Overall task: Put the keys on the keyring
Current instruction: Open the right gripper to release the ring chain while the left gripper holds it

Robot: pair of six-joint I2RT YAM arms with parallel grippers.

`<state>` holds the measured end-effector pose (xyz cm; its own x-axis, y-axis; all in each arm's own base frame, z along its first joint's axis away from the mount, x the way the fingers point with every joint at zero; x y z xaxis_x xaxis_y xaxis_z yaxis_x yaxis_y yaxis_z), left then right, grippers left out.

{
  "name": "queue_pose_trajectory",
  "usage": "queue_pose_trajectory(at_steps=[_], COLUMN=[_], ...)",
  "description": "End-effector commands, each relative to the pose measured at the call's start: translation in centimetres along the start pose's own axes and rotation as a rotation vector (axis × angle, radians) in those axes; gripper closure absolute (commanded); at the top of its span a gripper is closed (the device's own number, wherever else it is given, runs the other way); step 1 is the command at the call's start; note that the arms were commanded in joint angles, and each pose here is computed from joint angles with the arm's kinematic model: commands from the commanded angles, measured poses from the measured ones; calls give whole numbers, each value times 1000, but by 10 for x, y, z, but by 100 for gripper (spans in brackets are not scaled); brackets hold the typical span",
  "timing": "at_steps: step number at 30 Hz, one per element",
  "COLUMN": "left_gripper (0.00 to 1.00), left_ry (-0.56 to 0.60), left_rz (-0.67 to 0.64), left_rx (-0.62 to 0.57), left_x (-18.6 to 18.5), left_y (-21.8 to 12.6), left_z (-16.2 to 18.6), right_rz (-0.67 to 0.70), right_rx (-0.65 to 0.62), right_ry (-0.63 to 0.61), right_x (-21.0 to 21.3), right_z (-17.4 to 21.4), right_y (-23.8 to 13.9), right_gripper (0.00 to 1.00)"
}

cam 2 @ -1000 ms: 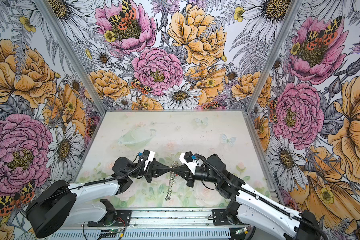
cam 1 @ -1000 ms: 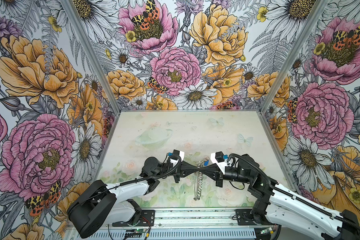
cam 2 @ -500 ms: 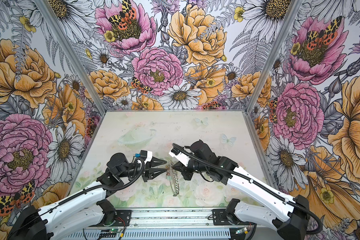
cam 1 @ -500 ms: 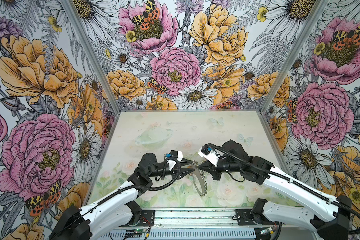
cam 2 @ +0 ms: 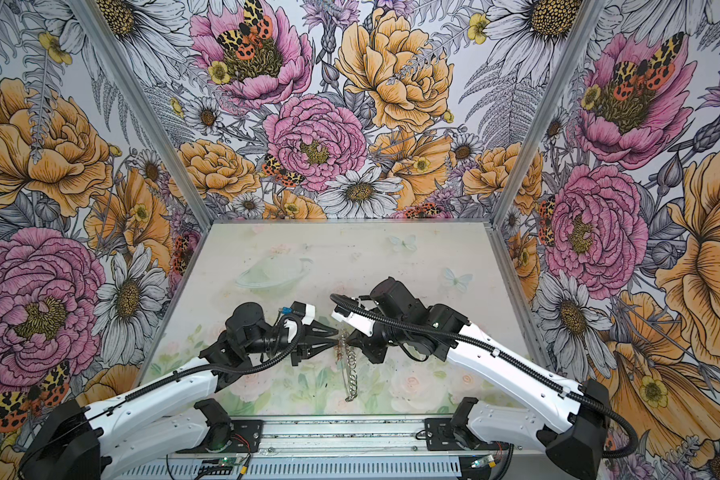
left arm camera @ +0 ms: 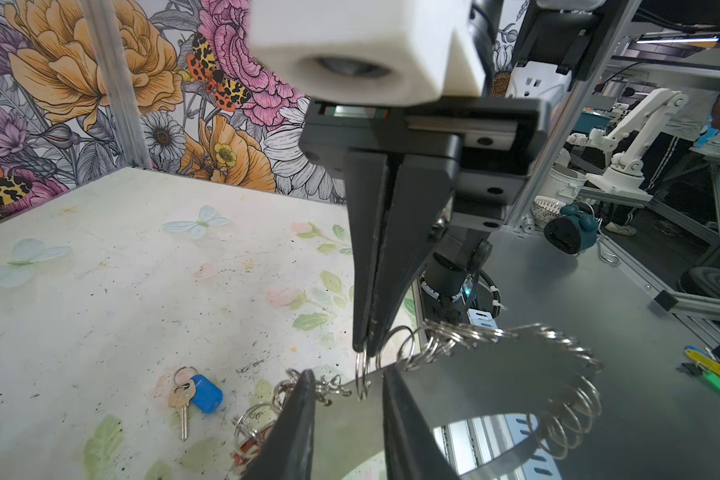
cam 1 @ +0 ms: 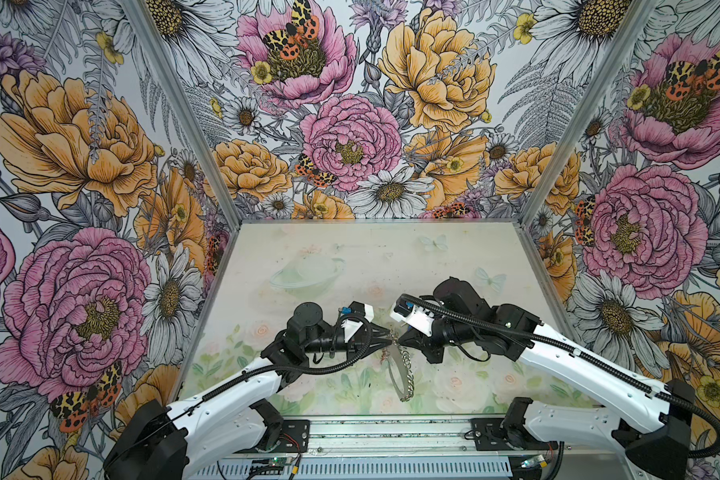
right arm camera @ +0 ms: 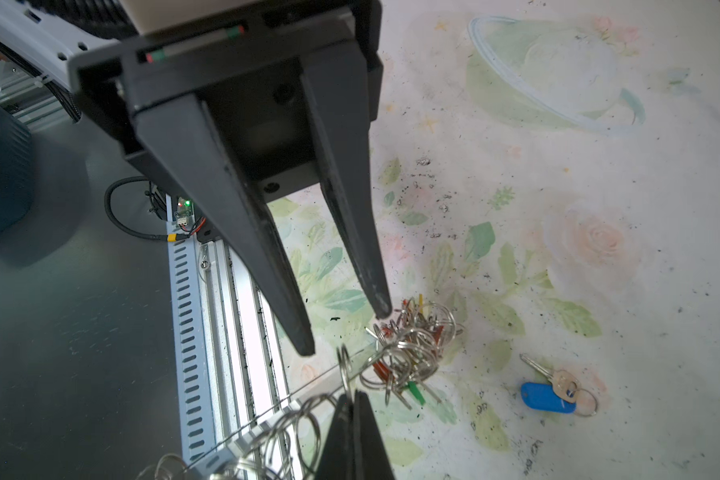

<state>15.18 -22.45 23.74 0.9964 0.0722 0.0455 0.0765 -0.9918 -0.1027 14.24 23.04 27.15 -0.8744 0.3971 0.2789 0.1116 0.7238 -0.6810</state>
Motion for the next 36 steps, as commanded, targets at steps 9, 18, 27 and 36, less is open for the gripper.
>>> queue_pose_trajectory(at_steps=[9, 18, 27, 36], left_gripper=[77, 95, 100, 100], left_ry=[17, 8, 30, 4], left_rz=[58, 74, -39, -379], left_rx=[-9, 1, -16, 17], left_x=[-1, 0, 7, 32], left_y=[7, 11, 6, 7], left_z=[-10, -9, -12, -6], right_rz=[-9, 3, 102, 336], right_rx=[-92, -97, -183, -369], right_ry=[-63, -60, -49, 159], right_x=[9, 7, 0, -32], right_z=[-24, -25, -22, -11], right_y=[-13, -12, -24, -22], right_gripper=[100, 100, 86, 69])
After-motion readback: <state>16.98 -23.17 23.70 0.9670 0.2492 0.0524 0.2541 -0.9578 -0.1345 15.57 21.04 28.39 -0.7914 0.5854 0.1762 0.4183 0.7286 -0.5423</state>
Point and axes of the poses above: each gripper's point midway between its finger pads, its own y axis out along the fingers, its own x axis along the line the jaws close on, z = x × y, the point moved 7 cm from there along -y, back along the fingers, and after that the axes turned 10 degrees about y, right-handed, at the moved point
